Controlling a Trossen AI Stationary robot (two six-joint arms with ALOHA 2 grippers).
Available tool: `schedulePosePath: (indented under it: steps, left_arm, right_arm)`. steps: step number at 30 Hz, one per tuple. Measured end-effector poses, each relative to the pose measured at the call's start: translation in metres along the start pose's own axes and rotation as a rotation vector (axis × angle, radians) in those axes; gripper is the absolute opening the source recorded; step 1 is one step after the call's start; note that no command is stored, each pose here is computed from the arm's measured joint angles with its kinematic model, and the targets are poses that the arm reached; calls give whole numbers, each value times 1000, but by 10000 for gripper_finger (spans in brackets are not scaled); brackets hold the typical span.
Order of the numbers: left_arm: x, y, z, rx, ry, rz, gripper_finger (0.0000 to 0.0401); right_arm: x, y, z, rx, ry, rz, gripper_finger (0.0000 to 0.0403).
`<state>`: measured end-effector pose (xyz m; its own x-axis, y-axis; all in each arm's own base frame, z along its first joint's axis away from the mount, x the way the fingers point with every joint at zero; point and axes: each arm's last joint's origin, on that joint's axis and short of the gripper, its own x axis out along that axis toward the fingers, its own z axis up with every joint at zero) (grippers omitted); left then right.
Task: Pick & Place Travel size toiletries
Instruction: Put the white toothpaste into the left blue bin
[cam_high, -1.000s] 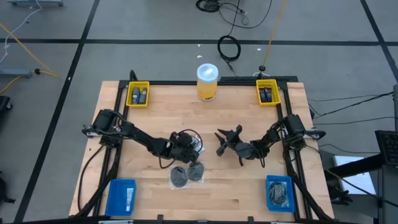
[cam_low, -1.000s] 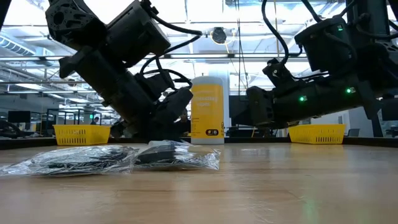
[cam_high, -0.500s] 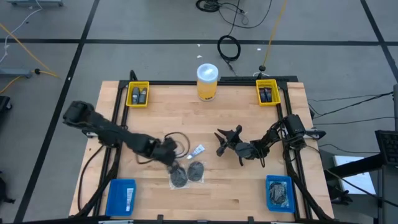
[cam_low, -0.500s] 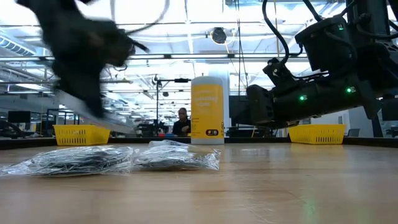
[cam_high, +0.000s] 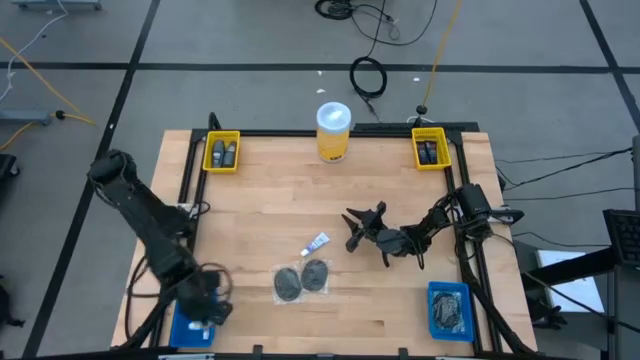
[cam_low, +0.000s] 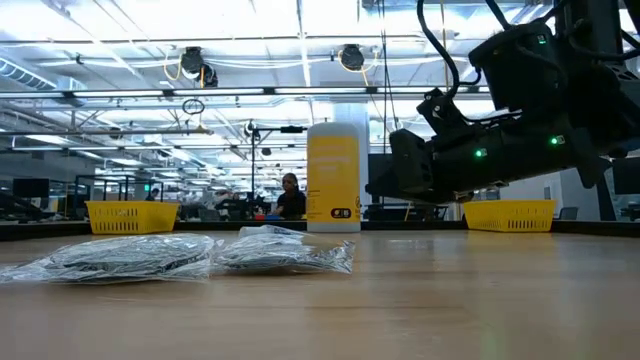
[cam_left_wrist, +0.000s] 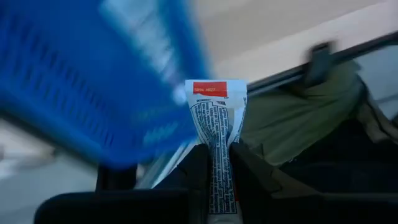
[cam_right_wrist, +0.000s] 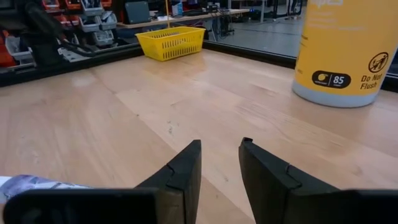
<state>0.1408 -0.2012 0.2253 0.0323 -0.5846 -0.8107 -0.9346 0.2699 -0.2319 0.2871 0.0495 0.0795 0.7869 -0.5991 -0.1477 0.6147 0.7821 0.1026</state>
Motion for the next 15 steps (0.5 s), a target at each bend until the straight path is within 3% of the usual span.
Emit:
schedulePosePath:
  steps: [5, 15]
  left_arm:
    - [14, 27, -25, -173, -13, 101, 51]
    - [31, 46, -18, -182, -232, 220, 51]
  right_arm:
    - [1, 2, 1, 4, 0, 14, 100]
    - [1, 2, 2, 12, -1, 31, 100]
